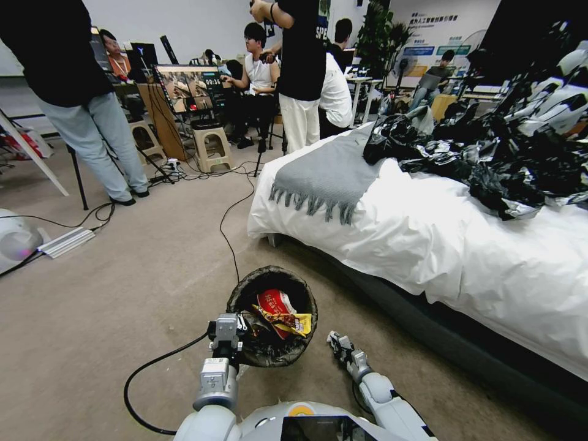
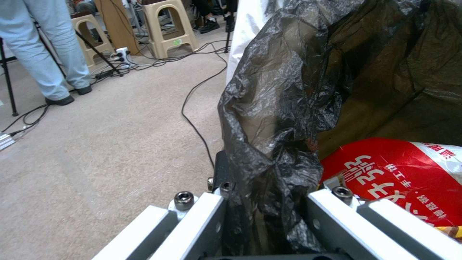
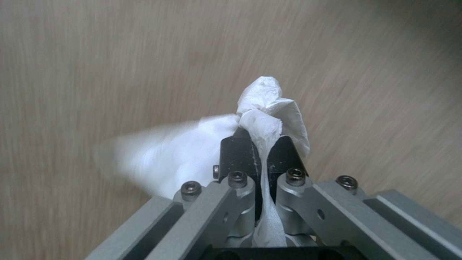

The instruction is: Pick up the trash bin, then pick up the garbage from the floor and place it into the trash bin.

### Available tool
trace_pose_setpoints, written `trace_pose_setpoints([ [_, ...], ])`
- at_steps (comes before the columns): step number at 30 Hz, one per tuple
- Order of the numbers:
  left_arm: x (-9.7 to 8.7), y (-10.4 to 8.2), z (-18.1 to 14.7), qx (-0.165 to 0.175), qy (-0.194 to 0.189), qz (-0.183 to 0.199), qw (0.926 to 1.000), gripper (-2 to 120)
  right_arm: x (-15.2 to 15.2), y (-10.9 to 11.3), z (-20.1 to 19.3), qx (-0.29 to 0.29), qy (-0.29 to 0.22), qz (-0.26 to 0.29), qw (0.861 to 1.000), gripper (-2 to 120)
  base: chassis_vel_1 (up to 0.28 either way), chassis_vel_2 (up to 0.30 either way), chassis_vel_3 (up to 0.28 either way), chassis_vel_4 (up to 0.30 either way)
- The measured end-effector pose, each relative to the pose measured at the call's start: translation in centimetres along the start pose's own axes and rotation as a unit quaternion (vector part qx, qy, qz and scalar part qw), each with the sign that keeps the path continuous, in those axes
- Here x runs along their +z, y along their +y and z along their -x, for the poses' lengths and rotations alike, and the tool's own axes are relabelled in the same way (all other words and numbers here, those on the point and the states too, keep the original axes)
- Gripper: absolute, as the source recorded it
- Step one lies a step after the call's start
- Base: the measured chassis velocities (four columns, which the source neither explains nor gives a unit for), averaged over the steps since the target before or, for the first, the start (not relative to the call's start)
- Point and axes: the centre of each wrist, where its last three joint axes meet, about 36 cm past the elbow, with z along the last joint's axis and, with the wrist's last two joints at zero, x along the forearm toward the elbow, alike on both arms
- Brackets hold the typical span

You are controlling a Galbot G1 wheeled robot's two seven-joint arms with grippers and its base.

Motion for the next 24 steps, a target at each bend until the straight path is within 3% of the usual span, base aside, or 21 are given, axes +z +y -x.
trace_pose_setpoints([
  [8,0.0,0.1,0.1,-0.001,0.0,-0.001,1.0,0,-5.4,-1.8,-1.2,0.06,-0.12,0.001,0.991,0,0.0,0.0,0.0,0.0],
  [11,0.0,0.1,0.1,0.0,0.001,-0.001,1.0,0,-9.6,-2.6,-2.2,0.08,-0.203,-0.005,0.976,0,0.0,0.0,0.0,0.0],
  [12,0.0,0.1,0.1,0.0,0.001,-0.001,1.0,0,-9.6,-2.6,-2.2,0.08,-0.203,-0.005,0.976,0,0.0,0.0,0.0,0.0],
  [15,0.1,0.2,0.1,0.001,0.002,0.0,1.0,0,-15.6,-2.5,-4.2,0.068,-0.316,-0.014,0.946,0,0.0,0.0,0.0,0.0],
  [16,0.1,0.2,0.1,0.001,0.002,0.0,1.0,0,-15.6,-2.5,-4.2,0.068,-0.316,-0.014,0.946,0,0.0,0.0,0.0,0.0],
  [18,0.2,0.2,0.2,0.001,0.003,0.001,1.0,0,-19.9,-1.9,-6.3,0.033,-0.396,-0.028,0.917,0,0.0,0.0,0.0,0.0],
  [19,0.2,0.2,0.2,0.001,0.003,0.001,1.0,0,-19.9,-1.9,-6.3,0.033,-0.396,-0.028,0.917,0,0.0,0.0,0.0,0.0],
  [21,0.3,0.1,0.2,0.001,0.003,0.001,1.0,0,-22.4,-1.0,-8.0,0.0,-0.44,-0.037,0.897,0,0.0,0.0,0.0,0.0],
  [22,0.3,0.1,0.2,0.001,0.003,0.001,1.0,0,-22.4,-1.0,-8.0,0.0,-0.44,-0.037,0.897,0,0.0,0.0,0.0,0.0],
  [24,0.3,0.1,0.2,0.002,0.004,0.001,1.0,0,-24.6,0.9,-10.5,-0.058,-0.483,-0.048,0.873,0,0.0,0.0,0.0,0.0],
])
